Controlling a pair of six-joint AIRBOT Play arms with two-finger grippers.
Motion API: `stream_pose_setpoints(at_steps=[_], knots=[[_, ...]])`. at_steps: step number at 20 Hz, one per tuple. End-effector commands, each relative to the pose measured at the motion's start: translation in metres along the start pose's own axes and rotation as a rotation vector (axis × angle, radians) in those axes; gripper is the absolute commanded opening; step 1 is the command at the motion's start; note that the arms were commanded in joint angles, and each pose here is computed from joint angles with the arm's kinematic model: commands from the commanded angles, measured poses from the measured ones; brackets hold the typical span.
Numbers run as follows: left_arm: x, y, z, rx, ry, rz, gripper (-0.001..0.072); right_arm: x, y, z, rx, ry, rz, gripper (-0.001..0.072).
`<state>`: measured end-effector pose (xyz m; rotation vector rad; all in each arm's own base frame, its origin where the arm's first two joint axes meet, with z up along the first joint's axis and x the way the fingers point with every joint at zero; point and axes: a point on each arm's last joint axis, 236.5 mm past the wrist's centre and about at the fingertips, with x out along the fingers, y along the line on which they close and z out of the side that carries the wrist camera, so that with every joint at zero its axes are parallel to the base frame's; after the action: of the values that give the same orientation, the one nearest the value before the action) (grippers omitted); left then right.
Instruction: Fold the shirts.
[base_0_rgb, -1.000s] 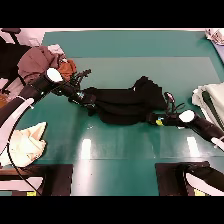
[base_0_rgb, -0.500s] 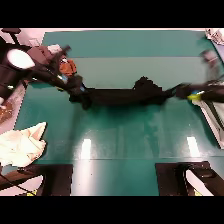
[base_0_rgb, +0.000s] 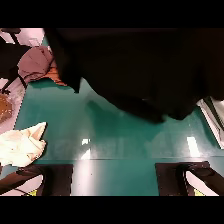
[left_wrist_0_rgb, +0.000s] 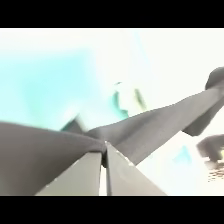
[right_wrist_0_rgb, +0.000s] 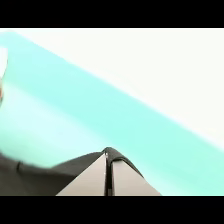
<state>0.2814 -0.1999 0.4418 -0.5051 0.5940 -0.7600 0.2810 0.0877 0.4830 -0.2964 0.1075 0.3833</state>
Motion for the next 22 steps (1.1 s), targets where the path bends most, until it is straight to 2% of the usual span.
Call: stream_pose_setpoints(at_steps=[1,3,5,7,10,12,14,16,19,22], knots=[[-0.081,-0.1,-0.02,0.009,-0.087,-0.189,0.0025,-0.078,-0.014,0.071,-0.148,-0.195,-0.13,0.001],[-0.107,-0.113,-0.014,0.03,-0.198,-0.185,0.0024,-0.09,-0.027,0.062,-0.168,-0.173,-0.189,0.001],[-0.095,-0.061,-0.004,0.011,-0.218,0.006,0.0024,-0.062,-0.041,0.015,-0.16,-0.013,-0.249,0.001],[-0.039,0.028,-0.019,-0.08,-0.057,0.197,0.0024,0.0,-0.036,-0.046,-0.169,0.17,-0.245,0.001],[0.063,0.133,-0.083,-0.273,0.294,0.265,0.0025,0.107,-0.031,-0.139,-0.067,0.393,-0.205,0.001],[0.108,0.194,-0.121,-0.344,0.454,0.319,0.0025,0.169,-0.016,-0.191,0.067,0.471,-0.096,0.0009],[0.141,0.248,-0.14,-0.342,0.533,0.377,0.0025,0.222,-0.009,-0.228,0.202,0.494,-0.027,0.0009],[0.167,0.292,-0.151,-0.307,0.557,0.422,0.0025,0.263,-0.02,-0.268,0.231,0.551,-0.037,0.0009],[0.182,0.356,-0.158,-0.252,0.548,0.559,0.0025,0.302,-0.032,-0.322,0.287,0.637,-0.053,0.0009],[0.176,0.394,-0.157,-0.178,0.544,0.681,0.0025,0.324,-0.026,-0.352,0.314,0.678,-0.03,0.001]])
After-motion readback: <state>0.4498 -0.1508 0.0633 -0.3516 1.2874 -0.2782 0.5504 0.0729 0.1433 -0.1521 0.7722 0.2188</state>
